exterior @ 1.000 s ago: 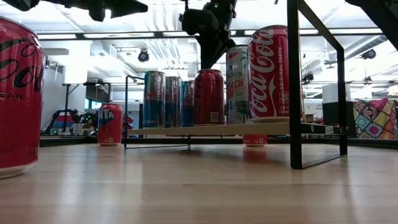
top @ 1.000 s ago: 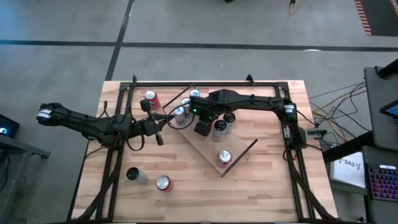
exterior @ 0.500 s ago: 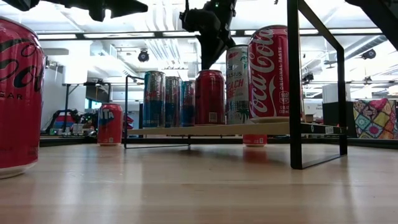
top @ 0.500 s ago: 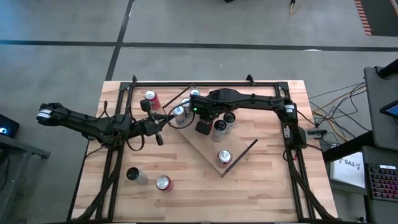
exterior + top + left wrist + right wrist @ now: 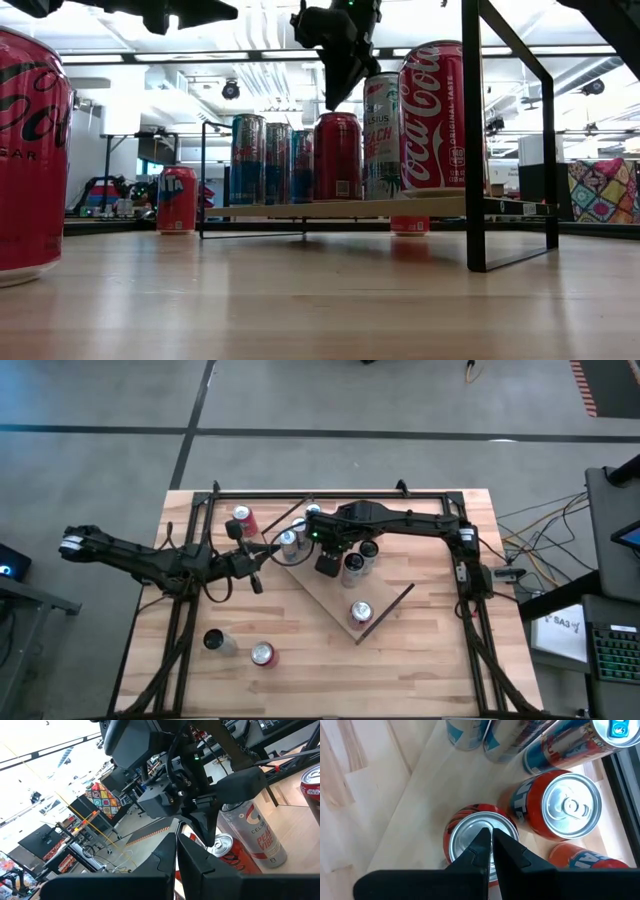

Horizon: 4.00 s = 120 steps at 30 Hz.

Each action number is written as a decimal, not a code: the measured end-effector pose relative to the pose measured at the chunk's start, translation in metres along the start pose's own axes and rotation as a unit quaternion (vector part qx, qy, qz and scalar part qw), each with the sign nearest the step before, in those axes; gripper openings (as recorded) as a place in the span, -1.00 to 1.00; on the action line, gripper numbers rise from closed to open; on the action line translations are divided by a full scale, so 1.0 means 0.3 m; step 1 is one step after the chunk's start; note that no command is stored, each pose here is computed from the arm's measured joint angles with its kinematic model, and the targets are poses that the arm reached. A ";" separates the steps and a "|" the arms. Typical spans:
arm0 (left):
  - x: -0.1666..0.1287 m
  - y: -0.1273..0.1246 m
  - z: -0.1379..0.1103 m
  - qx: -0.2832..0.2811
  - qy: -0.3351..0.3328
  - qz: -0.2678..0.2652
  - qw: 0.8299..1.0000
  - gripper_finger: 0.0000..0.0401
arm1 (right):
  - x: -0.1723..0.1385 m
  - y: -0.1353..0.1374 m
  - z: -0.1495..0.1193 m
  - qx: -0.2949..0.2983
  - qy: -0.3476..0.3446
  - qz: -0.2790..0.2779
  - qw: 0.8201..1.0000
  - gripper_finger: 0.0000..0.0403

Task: Place canned beverage on shelf
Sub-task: Put the right soda can on the shelf

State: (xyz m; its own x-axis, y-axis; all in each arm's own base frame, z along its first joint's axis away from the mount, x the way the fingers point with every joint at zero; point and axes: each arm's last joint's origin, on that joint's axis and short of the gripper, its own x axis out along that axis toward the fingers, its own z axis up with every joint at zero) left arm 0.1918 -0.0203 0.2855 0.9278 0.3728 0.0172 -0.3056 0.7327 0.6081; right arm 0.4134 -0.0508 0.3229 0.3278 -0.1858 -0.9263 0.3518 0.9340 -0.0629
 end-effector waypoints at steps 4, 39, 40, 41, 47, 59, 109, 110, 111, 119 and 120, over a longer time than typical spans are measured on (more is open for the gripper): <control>0.000 0.000 0.000 0.000 0.000 0.000 1.000 -1.00 | 0.000 0.003 0.000 0.010 0.000 0.001 1.000 -0.96; 0.000 0.000 0.000 0.000 0.000 0.000 1.000 -1.00 | 0.037 0.003 -0.020 0.003 0.024 -0.011 1.000 -0.96; 0.000 0.000 0.000 0.000 0.000 0.000 1.000 -1.00 | 0.037 0.002 -0.020 0.000 0.024 -0.011 1.000 -0.96; 0.000 0.000 0.000 0.000 0.000 0.000 1.000 -1.00 | 0.037 0.001 -0.020 -0.004 0.024 -0.011 1.000 -0.96; 0.000 0.000 0.000 0.000 0.000 0.000 1.000 -1.00 | 0.026 -0.002 -0.018 -0.022 0.023 -0.018 0.999 -0.96; 0.000 0.000 0.000 0.000 0.000 0.000 1.000 -1.00 | -0.001 0.013 -0.005 0.008 0.009 0.020 1.000 -0.96; 0.000 0.000 0.000 0.000 0.000 0.000 1.000 -1.00 | 0.075 0.055 -0.001 0.029 0.023 -0.007 0.999 -0.96; 0.000 0.000 0.000 0.000 0.000 0.000 1.000 -1.00 | 0.075 0.053 -0.001 0.029 0.024 -0.007 0.999 -0.96; 0.000 0.000 0.000 0.000 0.000 0.000 1.000 -1.00 | 0.076 0.052 -0.001 0.030 0.024 -0.007 0.999 -0.96; 0.000 0.000 0.000 0.000 0.000 0.000 1.000 -1.00 | 0.079 0.030 0.002 0.043 0.028 -0.011 0.999 -0.96; 0.000 0.000 0.000 0.000 0.000 0.000 1.000 -1.00 | 0.079 0.027 0.002 0.044 0.029 -0.012 0.999 -0.96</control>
State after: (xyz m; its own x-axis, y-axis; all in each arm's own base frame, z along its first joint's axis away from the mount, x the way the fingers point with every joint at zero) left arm 0.1917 -0.0203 0.2856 0.9279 0.3725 0.0173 -0.3055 0.7328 0.6080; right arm 0.4246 -0.0478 0.3006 0.2684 -0.1878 -0.9448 0.4349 0.8988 -0.0551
